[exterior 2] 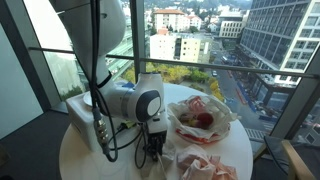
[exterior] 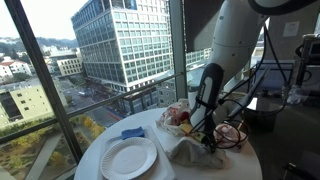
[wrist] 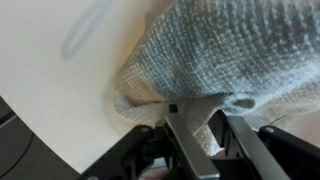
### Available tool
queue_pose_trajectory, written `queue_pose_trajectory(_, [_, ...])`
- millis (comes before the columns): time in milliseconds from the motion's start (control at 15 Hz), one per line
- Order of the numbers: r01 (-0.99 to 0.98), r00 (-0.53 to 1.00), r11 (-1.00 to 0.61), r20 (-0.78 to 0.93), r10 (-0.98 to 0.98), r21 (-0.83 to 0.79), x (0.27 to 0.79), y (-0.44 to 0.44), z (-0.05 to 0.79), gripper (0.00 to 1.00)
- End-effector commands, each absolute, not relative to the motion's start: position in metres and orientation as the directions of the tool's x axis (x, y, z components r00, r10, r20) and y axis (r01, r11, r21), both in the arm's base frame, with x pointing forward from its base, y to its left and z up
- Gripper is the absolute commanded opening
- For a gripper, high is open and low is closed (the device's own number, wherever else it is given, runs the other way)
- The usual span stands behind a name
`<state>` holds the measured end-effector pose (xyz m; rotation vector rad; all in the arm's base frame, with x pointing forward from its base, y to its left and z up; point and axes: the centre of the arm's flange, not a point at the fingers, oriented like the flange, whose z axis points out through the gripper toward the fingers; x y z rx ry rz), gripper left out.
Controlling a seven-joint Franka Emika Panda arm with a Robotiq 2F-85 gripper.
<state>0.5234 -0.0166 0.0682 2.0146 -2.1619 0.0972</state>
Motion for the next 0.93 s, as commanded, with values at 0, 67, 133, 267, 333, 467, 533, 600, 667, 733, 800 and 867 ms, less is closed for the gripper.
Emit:
queue_pose_trajectory(0, [-0.995,-0.068,0.081,0.192,-0.979,0.059,0.527,-0.016,0.072,0.08])
queue_pose_trajectory(67, [-0.995,-0.069,0.082,0.197,-0.978,0.060,0.526,-0.016,0.072,0.01])
queue_pose_trajectory(133, [-0.995,-0.070,0.084,0.202,-0.977,0.062,0.526,-0.016,0.073,0.00])
queue_pose_trajectory(267, [-0.994,-0.062,0.079,0.218,-0.974,0.071,0.525,-0.016,0.080,0.00])
queue_pose_trajectory(333, [-0.995,-0.053,0.071,0.228,-0.972,0.071,0.524,-0.017,0.087,0.00])
queue_pose_trajectory(467, [-0.996,-0.025,0.046,0.264,-0.964,0.075,0.525,-0.019,0.101,0.01])
queue_pose_trajectory(533, [-0.997,-0.005,0.026,0.271,-0.963,0.077,0.525,-0.019,0.110,0.01])
queue_pose_trajectory(600, [-0.997,0.014,0.008,0.284,-0.959,0.077,0.525,-0.019,0.118,0.01])
queue_pose_trajectory(667, [-0.997,0.032,-0.006,0.314,-0.949,0.082,0.525,-0.019,0.128,0.01])
queue_pose_trajectory(733, [-0.996,0.054,-0.028,0.338,-0.940,0.081,0.525,-0.018,0.141,0.01])
queue_pose_trajectory(800, [-0.996,0.068,-0.043,0.362,-0.930,0.078,0.525,-0.017,0.152,0.01])
queue_pose_trajectory(867, [-0.997,0.073,-0.052,0.390,-0.918,0.065,0.524,-0.017,0.165,0.01])
